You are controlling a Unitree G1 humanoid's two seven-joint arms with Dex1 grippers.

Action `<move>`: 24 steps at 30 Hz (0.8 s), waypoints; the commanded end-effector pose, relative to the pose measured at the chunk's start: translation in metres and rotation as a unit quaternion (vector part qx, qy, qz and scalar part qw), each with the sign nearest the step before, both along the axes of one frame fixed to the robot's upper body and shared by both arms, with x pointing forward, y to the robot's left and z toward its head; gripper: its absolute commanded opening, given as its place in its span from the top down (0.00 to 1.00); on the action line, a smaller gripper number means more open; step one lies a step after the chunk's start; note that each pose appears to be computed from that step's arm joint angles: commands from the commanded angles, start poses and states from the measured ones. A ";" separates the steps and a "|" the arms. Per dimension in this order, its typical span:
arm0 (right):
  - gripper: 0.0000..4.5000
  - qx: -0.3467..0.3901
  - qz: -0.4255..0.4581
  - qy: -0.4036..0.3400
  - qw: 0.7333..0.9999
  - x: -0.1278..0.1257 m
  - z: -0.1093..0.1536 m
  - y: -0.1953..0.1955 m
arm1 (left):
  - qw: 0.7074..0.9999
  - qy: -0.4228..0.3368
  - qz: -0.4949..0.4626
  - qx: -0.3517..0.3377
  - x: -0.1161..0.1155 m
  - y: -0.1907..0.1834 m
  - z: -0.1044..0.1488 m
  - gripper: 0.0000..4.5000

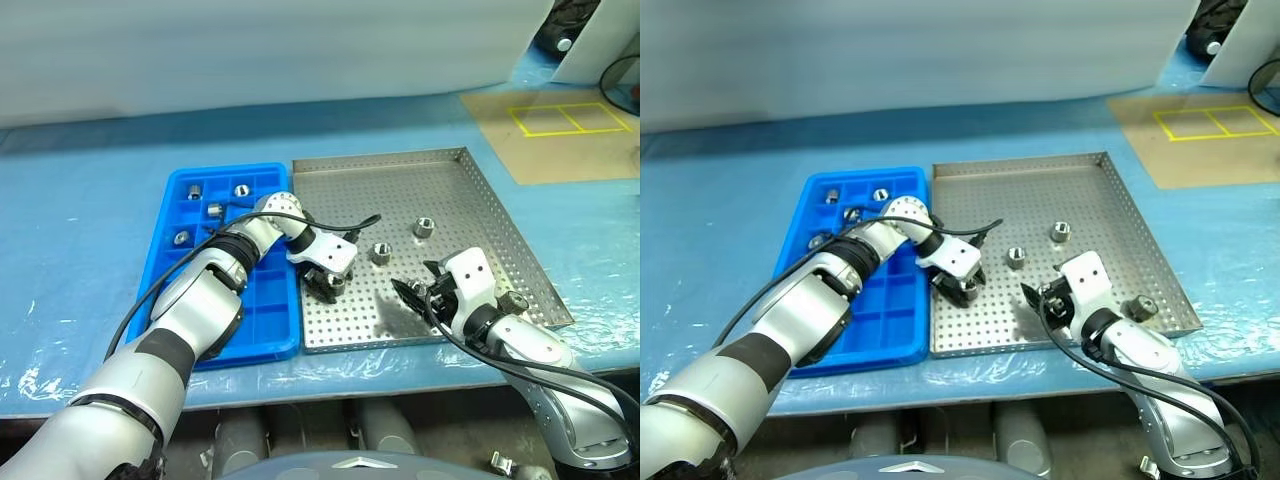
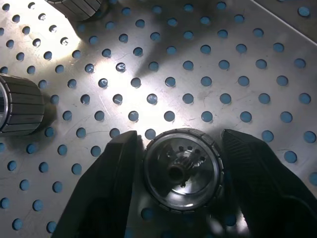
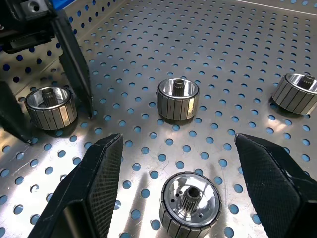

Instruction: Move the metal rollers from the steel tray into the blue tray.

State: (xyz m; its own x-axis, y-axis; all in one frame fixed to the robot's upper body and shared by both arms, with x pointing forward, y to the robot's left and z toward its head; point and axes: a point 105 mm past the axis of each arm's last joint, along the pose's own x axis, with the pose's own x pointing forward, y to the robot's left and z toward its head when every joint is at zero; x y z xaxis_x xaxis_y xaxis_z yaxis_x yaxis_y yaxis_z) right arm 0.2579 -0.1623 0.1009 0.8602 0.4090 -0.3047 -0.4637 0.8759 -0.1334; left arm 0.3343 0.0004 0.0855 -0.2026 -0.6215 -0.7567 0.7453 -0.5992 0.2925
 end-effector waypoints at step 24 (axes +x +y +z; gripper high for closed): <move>0.18 0.027 0.283 0.029 0.958 -0.015 0.042 0.052 | 0.994 0.014 0.016 -0.107 0.003 0.042 0.071 0.59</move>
